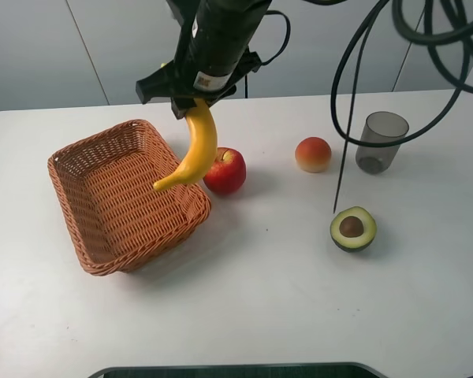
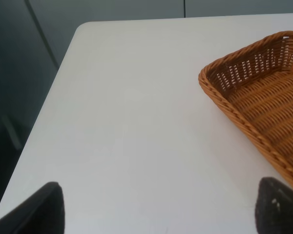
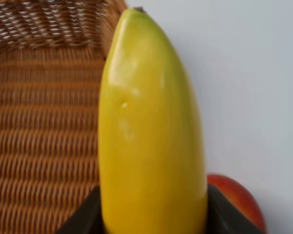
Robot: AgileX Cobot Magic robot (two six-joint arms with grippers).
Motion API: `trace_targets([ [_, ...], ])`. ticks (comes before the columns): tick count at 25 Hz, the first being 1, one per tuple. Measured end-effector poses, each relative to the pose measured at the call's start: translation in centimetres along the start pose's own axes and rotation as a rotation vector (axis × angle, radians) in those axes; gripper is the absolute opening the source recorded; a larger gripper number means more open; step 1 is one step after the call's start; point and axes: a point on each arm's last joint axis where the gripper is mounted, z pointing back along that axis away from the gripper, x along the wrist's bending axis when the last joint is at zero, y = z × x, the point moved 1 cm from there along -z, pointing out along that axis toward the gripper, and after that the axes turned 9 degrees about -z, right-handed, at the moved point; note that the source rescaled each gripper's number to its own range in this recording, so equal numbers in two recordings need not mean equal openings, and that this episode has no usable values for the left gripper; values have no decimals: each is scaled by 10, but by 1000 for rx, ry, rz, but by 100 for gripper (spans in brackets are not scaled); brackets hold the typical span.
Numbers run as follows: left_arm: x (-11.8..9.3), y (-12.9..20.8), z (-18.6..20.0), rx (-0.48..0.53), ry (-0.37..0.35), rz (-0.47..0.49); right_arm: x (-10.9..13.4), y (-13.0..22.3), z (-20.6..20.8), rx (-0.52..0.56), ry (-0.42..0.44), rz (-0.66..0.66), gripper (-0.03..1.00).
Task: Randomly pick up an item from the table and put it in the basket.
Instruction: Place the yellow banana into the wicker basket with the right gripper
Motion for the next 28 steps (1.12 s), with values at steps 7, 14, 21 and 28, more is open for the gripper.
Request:
trace_targets([
  [7,0,0,0,0,0,0,35,3,-11,-99,-81,98,3],
  [14,0,0,0,0,0,0,46,12,-28,-88,-93,146,3],
  [21,0,0,0,0,0,-2,43,24,-49,-19,-70,206,3],
  [28,0,0,0,0,0,-4,43,33,-62,26,-75,226,3],
])
